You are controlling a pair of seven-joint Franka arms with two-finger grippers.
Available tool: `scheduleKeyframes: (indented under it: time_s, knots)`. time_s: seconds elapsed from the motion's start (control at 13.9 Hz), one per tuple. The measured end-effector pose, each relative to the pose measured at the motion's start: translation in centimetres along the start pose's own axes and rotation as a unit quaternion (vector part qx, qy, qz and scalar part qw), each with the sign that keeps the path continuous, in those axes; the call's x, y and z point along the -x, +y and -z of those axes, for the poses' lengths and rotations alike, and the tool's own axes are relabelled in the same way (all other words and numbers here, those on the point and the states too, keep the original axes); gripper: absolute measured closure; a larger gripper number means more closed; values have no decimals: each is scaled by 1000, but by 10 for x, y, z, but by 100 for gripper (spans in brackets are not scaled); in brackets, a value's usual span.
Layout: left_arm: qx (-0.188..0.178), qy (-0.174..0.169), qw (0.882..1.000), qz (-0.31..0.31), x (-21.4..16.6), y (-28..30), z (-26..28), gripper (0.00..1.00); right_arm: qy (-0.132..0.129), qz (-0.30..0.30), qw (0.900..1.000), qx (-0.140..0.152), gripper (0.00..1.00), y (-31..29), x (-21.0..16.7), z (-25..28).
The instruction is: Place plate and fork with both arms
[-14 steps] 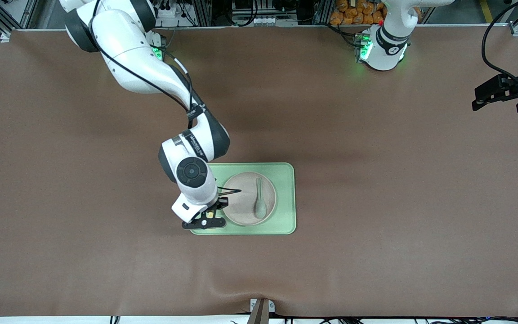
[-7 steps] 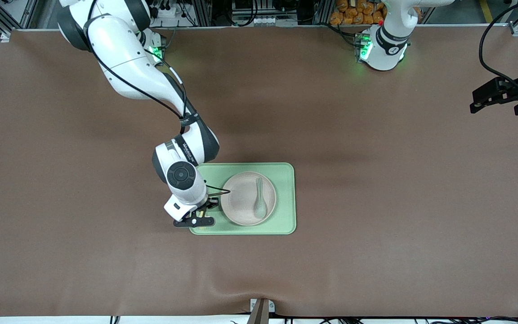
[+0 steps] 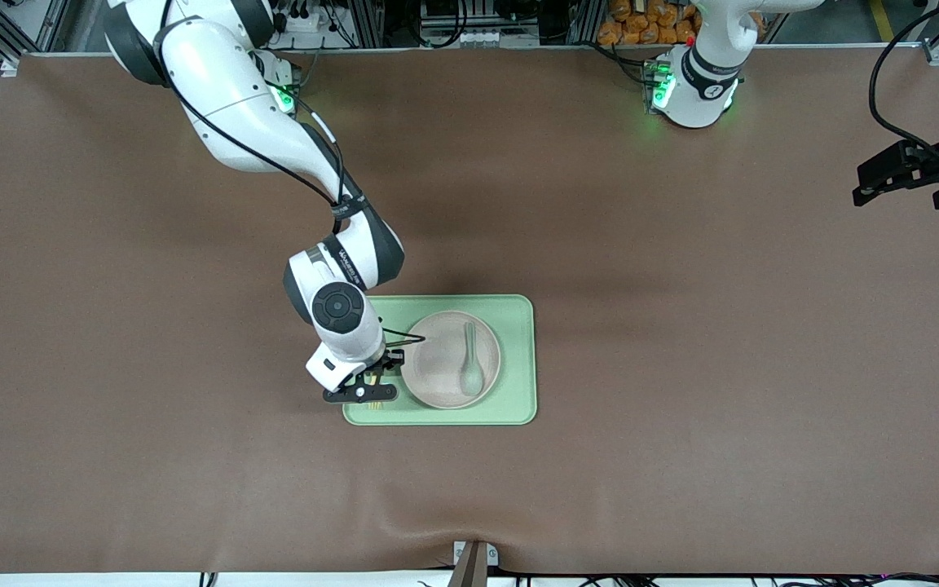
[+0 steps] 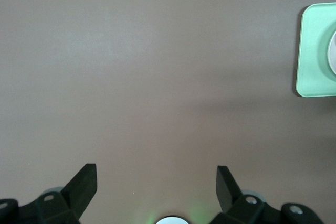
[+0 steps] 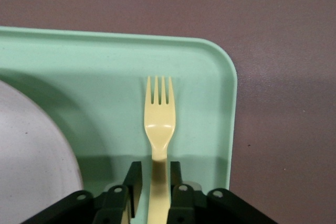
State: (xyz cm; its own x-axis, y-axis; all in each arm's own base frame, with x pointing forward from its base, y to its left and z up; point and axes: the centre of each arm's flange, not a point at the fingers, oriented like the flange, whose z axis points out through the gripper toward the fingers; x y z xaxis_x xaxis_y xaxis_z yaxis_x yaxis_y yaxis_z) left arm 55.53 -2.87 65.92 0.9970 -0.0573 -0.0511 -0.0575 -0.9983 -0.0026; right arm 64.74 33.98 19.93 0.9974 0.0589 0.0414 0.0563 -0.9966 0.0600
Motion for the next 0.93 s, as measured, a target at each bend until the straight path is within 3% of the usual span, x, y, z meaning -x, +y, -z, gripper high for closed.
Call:
scheduleKeyframes:
  time_s: [0.43, 0.5, 0.93]
  knots:
    - [0, -3, 1000, 1, -2, -1, -3, 0, 17, -14, 1000, -4, 5, 22, -15, 40]
    - [0, -2, 1000, 1, -2, -1, -3, 0, 24, -18, 1000, -6, 0, 32, -21, 55]
    - [0, -2, 1000, 1, -3, -1, -3, 0, 20, -42, 999, 1, 0, 155, -50, 141]
